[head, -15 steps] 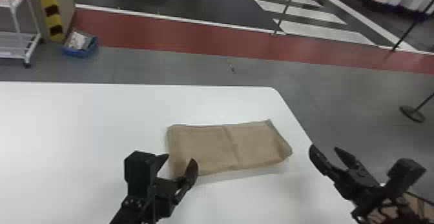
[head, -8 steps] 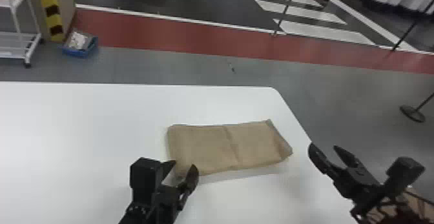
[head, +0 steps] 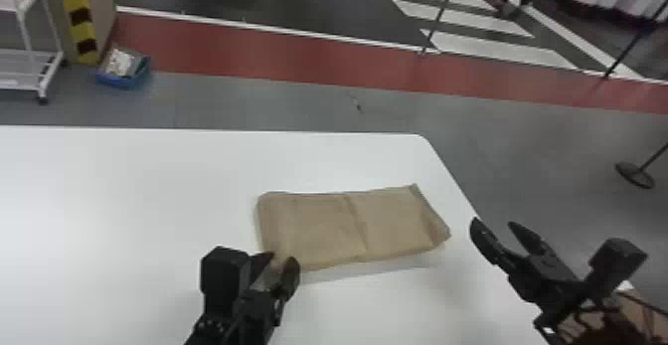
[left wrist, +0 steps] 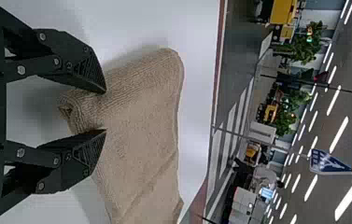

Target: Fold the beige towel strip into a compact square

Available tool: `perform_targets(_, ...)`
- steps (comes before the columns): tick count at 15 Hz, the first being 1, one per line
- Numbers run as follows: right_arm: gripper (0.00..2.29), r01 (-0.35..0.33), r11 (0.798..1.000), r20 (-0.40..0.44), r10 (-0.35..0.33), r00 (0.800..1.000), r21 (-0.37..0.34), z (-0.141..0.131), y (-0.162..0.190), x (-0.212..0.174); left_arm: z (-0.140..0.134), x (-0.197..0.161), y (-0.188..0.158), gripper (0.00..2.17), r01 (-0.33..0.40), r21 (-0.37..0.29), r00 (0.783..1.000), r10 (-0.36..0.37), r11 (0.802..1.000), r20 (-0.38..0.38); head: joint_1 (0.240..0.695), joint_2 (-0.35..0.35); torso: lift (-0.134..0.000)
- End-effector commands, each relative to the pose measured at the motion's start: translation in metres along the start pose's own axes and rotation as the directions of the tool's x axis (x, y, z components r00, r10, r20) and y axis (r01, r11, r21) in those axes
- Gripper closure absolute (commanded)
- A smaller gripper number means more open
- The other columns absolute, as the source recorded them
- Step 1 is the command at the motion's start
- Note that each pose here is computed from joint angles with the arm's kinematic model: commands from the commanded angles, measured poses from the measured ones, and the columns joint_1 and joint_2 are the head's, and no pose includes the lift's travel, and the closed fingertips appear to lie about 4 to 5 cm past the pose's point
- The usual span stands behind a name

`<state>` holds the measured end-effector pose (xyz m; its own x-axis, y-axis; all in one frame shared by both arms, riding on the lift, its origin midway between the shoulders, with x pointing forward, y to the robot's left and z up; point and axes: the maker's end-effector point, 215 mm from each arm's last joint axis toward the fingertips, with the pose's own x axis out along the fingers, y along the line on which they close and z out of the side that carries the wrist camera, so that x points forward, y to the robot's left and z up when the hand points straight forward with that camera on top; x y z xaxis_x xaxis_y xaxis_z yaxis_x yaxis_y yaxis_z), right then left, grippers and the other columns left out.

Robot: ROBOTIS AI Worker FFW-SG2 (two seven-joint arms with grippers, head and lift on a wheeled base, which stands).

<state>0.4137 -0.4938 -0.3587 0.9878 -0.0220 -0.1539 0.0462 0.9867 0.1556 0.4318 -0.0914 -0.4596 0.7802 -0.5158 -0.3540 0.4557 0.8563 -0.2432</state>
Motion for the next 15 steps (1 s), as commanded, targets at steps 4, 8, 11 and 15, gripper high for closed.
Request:
perform_targets(4,0.09,-0.006,1.000,0.005,0.006,1.000,0.003,0.002,0.005,0.005,0.000,-0.002,0.007,1.72,-0.020,0.012,1.000,0.020,1.000,-0.003,0.695,-0.350,-0.124)
perform_targets(8,0.09,-0.006,1.000,0.006,0.006,1.000,0.000,0.004,0.006,0.007,0.009,-0.010,0.017,1.72,-0.030,0.013,1.000,0.030,0.999,0.009,0.695,-0.350,-0.124)
perform_targets(11,0.09,-0.012,1.000,0.004,0.012,1.000,0.002,0.003,0.009,0.009,0.010,-0.026,0.050,1.71,-0.088,0.009,0.996,0.088,0.996,0.002,0.695,-0.350,-0.124)
perform_targets(15,0.09,-0.027,1.000,0.003,0.027,1.000,0.004,0.001,0.018,0.012,0.013,-0.060,0.101,1.71,-0.174,0.004,0.985,0.174,0.985,0.007,0.695,-0.350,-0.124)
